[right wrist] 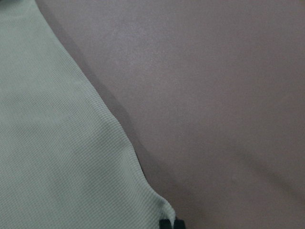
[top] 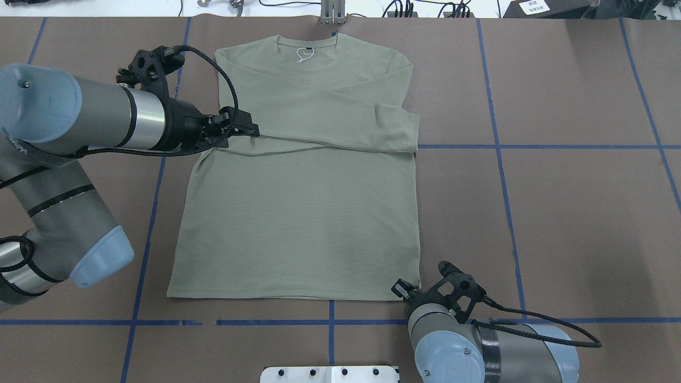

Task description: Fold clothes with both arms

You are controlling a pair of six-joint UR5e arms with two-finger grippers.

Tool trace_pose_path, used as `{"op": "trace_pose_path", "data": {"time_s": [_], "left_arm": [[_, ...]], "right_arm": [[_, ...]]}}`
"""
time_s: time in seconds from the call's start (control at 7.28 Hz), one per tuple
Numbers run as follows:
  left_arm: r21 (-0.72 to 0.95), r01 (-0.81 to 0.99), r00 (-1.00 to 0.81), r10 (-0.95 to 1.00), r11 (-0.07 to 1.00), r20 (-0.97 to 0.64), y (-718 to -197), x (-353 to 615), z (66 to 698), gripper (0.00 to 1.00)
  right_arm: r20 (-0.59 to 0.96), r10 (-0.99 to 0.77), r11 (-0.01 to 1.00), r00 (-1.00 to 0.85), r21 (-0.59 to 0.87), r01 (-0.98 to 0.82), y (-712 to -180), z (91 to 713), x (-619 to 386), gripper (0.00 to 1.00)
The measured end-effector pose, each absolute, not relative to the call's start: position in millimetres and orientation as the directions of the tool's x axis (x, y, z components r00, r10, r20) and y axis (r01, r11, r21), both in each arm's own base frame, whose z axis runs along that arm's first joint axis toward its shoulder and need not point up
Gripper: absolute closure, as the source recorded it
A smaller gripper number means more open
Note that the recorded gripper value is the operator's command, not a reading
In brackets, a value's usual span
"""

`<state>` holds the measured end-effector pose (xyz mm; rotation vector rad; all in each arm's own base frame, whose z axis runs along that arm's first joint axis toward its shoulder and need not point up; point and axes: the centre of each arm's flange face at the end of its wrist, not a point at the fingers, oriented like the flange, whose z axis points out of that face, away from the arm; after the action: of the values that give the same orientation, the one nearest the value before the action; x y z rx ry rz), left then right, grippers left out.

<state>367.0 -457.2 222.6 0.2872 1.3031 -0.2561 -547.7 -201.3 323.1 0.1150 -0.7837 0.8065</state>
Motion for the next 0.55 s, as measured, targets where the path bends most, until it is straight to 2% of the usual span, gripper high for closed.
{"op": "trace_pose_path", "data": {"time_s": [0.27,0.55], "left_arm": [[0.044,0.349,0.243,-0.045,0.936,-0.969,-454.2,363.3,226.1,0.24],[-0.075,0.386,0.231,-0.175,0.919,-0.957,-437.3,356.1,250.6,0.24]], "right_arm": [[0.681,0.605,0.701,0.412,-0.210,-0.682,-202.5,310.8,-539.9,1.00],[0.695,0.608,0.700,0.384,-0.240,-0.673,-202.9,297.1,-517.7,1.00]]}}
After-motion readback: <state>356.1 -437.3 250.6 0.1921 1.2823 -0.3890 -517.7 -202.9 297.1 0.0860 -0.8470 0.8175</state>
